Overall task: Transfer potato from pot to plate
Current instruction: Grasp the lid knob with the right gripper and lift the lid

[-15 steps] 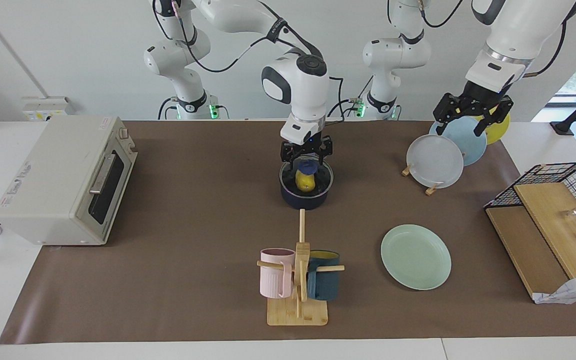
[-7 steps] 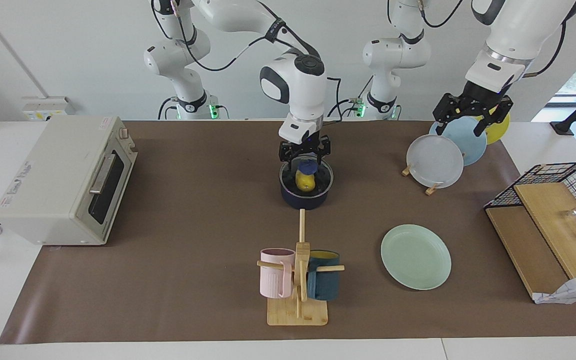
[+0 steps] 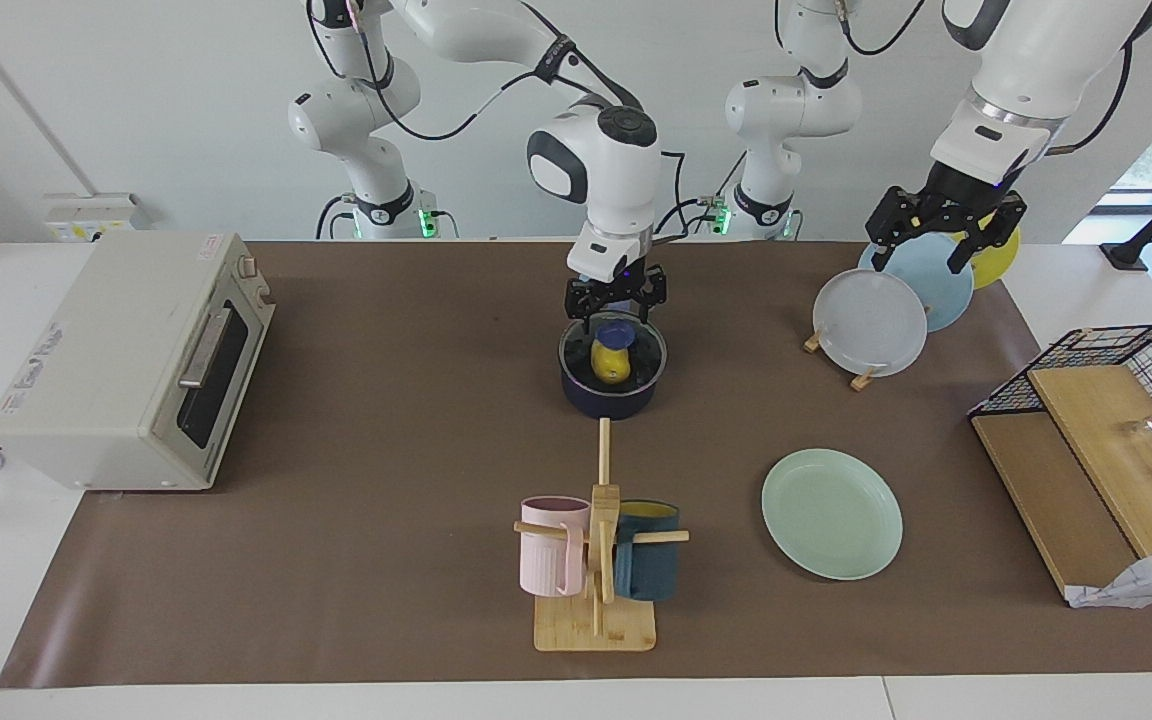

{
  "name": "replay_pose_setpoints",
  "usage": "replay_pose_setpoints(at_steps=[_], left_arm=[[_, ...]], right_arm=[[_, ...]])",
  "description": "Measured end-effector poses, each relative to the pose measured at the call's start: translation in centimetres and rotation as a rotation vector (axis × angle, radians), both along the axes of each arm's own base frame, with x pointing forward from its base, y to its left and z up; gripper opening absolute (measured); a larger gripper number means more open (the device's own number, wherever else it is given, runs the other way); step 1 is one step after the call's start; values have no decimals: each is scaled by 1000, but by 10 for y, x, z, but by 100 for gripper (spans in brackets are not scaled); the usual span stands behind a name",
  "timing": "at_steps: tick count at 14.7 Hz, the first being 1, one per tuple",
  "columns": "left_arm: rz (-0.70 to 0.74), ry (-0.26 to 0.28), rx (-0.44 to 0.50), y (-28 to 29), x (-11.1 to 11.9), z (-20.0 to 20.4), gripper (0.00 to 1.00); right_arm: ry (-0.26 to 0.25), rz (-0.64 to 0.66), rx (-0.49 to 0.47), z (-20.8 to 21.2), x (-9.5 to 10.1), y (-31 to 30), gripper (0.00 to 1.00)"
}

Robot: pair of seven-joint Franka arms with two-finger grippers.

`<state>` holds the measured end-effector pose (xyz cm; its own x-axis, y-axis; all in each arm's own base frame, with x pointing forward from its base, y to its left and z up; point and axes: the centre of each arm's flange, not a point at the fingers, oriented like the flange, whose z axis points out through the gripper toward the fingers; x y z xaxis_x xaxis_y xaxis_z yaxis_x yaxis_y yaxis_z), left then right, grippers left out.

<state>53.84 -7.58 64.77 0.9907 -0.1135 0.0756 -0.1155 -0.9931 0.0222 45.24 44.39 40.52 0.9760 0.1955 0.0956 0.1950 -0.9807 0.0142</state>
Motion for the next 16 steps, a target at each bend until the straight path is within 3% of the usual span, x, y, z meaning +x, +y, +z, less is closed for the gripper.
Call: replay_pose_setpoints(at_steps=[11,15,16], left_arm=[[-6,-1,0,-3,0,0,100],[-10,-8,-1,-6,0,1,100],[-10,-9,-1,-6,0,1,100]], right_arm=[[-13,-8,-7,0,7,-7,92],[-18,-8,-1,1,7,-6,82],[-22,-7,3,1,8,-6,75]])
